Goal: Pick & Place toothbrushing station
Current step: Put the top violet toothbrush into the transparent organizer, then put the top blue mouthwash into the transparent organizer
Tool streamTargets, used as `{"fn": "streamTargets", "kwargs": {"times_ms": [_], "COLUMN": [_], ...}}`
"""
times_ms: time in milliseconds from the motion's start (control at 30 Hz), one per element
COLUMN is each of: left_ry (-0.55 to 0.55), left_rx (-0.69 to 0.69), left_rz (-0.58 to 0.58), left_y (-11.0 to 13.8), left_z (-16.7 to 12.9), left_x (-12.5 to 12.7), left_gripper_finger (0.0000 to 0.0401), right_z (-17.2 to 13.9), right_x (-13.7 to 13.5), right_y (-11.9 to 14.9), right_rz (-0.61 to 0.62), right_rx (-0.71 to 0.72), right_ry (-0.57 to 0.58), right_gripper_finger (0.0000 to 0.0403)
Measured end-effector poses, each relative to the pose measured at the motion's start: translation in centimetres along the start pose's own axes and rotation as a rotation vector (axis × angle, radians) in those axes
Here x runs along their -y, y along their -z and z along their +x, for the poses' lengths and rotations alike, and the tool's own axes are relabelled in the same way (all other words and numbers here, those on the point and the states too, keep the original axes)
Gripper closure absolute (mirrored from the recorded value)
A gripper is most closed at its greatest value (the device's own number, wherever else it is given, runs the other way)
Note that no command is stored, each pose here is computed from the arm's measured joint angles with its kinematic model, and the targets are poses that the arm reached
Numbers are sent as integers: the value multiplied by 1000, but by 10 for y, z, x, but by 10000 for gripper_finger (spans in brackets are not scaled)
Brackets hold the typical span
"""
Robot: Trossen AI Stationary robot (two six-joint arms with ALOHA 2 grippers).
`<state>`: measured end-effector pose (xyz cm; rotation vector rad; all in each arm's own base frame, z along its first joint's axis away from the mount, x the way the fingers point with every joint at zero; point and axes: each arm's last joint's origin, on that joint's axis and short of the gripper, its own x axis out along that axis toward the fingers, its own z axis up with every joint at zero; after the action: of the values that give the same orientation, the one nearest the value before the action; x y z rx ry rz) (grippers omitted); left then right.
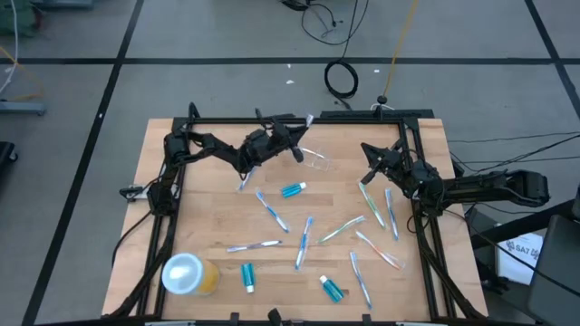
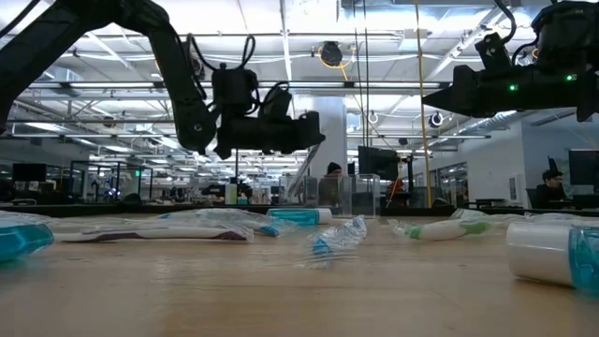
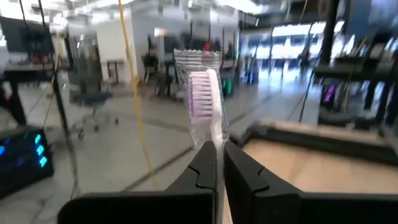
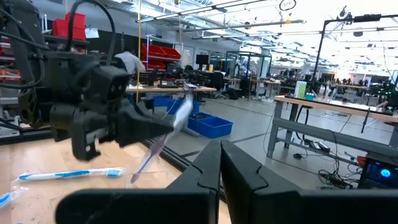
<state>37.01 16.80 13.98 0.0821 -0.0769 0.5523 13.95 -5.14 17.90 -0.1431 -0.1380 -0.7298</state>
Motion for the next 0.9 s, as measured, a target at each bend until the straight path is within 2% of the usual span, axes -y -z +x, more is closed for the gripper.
{"fn": "streamTargets", "kwargs": {"times_ms": [100,333,600,733,900], "left_ry": [-25,-90,-83,-67,-110], "left_rx": [-23,-27,-25,-41,-201], "left_rz": [37,33,30,39,75], "left_y": [2,2,1,-10,-37], "left_z": [0,-1,-1,-3,-12], "left_x": [1,1,6,15,21], "left_gripper_finger": [386,339,296,273,256], "right_z": [0,0,0,0,0], "right_x": [0,0,0,0,0], "right_y": [0,0,0,0,0], "right_rz": [0,1,1,0,-2], "right_rx": [0,1,1,1,3], "right_ry": [0,1,1,1,1], "right_gripper_finger": [399,399,399,399,399]}}
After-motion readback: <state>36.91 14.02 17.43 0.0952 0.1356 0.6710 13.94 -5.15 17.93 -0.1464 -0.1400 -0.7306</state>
